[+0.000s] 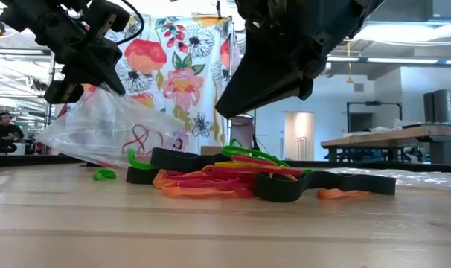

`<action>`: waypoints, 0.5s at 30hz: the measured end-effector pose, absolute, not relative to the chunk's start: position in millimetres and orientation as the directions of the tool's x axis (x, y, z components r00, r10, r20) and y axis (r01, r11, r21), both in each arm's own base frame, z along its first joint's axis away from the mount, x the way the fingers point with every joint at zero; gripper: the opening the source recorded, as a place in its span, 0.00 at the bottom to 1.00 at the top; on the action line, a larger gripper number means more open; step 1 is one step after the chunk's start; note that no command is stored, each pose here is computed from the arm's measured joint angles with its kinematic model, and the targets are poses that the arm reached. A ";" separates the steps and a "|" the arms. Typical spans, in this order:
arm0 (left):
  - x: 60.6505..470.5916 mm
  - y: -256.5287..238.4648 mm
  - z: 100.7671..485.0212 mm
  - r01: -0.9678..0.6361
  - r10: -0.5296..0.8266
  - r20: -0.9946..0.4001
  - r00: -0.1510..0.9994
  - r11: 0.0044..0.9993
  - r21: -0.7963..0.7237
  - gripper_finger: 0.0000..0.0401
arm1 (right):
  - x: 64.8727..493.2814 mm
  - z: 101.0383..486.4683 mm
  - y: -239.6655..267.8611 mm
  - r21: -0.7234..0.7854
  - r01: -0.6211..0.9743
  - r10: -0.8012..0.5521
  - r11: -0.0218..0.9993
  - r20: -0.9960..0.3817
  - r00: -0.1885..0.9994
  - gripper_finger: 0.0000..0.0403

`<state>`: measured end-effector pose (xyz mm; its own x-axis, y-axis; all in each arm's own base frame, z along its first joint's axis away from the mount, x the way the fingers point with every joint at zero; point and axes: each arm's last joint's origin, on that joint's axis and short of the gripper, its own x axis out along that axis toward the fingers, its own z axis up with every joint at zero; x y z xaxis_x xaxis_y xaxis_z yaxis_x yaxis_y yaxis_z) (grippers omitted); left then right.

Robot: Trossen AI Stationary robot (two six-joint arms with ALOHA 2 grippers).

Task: Sort rubber bands
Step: Put the red rubber band into the transparent zip bag

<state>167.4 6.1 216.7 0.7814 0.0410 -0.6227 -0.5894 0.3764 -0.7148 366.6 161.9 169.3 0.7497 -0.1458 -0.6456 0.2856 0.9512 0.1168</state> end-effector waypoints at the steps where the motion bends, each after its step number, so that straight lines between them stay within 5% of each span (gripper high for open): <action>1: 167.4 6.1 216.6 -0.590 0.041 -0.623 0.781 0.376 -0.715 0.00 | 366.7 169.7 162.7 0.132 0.290 -0.141 0.948 -0.643 0.753 0.12; 15: 167.3 6.1 216.6 -0.590 0.041 -0.623 0.781 0.376 -0.714 0.00 | 363.2 169.8 180.6 0.203 0.241 -0.064 0.949 -0.625 0.778 0.12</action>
